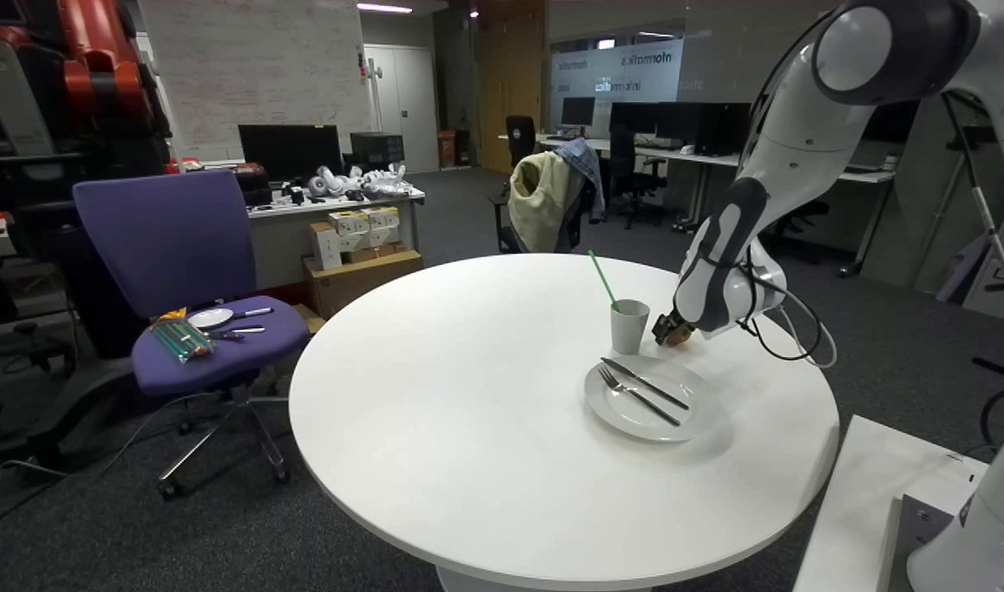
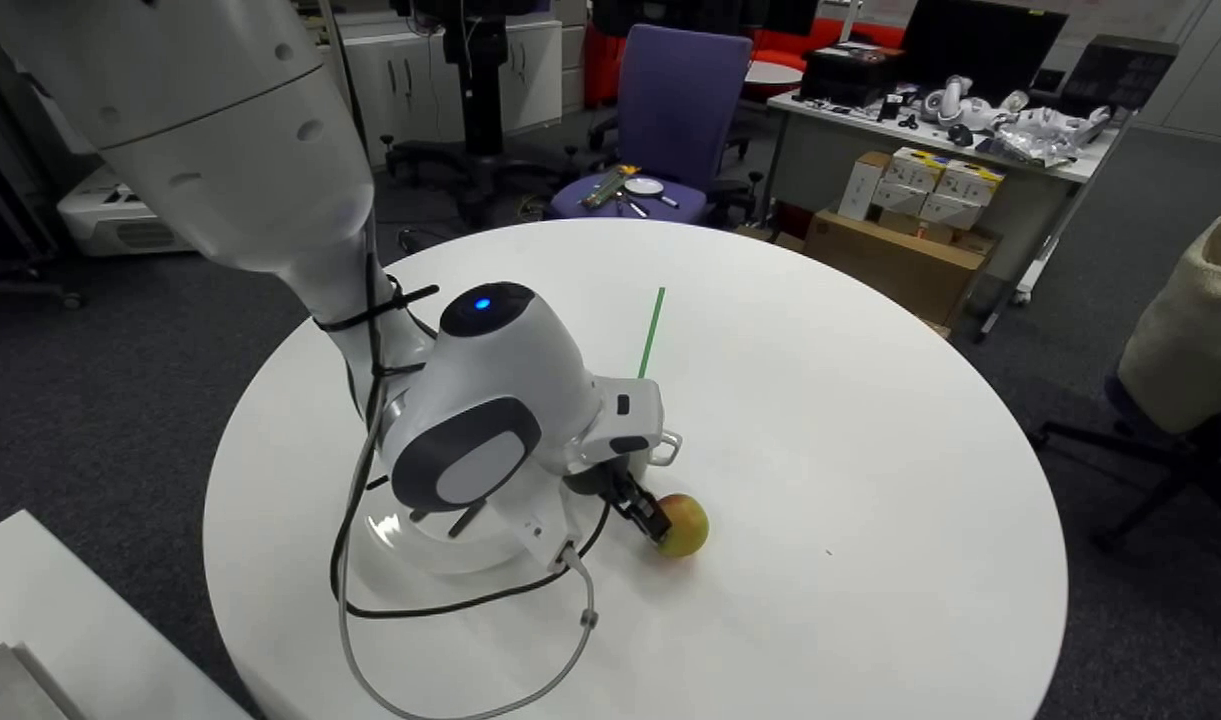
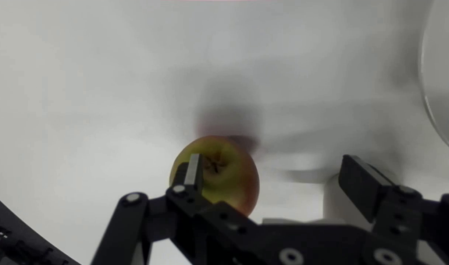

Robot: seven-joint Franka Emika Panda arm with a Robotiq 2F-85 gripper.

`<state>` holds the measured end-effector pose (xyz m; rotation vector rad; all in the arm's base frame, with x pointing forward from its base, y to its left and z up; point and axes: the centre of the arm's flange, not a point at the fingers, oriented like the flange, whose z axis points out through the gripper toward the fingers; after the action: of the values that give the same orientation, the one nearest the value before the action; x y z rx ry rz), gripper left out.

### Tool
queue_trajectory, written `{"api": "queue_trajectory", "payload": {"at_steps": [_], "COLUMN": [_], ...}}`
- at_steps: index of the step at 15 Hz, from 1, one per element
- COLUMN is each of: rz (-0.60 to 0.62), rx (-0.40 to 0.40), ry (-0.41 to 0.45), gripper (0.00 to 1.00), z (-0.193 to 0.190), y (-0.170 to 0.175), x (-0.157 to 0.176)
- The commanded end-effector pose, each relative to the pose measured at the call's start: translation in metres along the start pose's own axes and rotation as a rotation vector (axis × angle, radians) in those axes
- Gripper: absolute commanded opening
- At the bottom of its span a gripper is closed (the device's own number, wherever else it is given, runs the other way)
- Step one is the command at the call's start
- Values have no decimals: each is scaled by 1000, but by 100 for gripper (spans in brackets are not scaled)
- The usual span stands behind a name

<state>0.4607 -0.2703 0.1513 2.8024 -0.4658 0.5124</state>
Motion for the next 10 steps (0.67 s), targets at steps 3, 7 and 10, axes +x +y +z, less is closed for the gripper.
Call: {"api": "queue_trajectory", "payload": {"at_steps": [3, 7, 10], "rz": [6, 37, 79], "rx": [81, 122, 123], "ry": [-43, -55, -70], "gripper": [100, 100, 100], "z": [-27, -44, -50], "y": [26, 49, 67], "x": [5, 12, 22]}}
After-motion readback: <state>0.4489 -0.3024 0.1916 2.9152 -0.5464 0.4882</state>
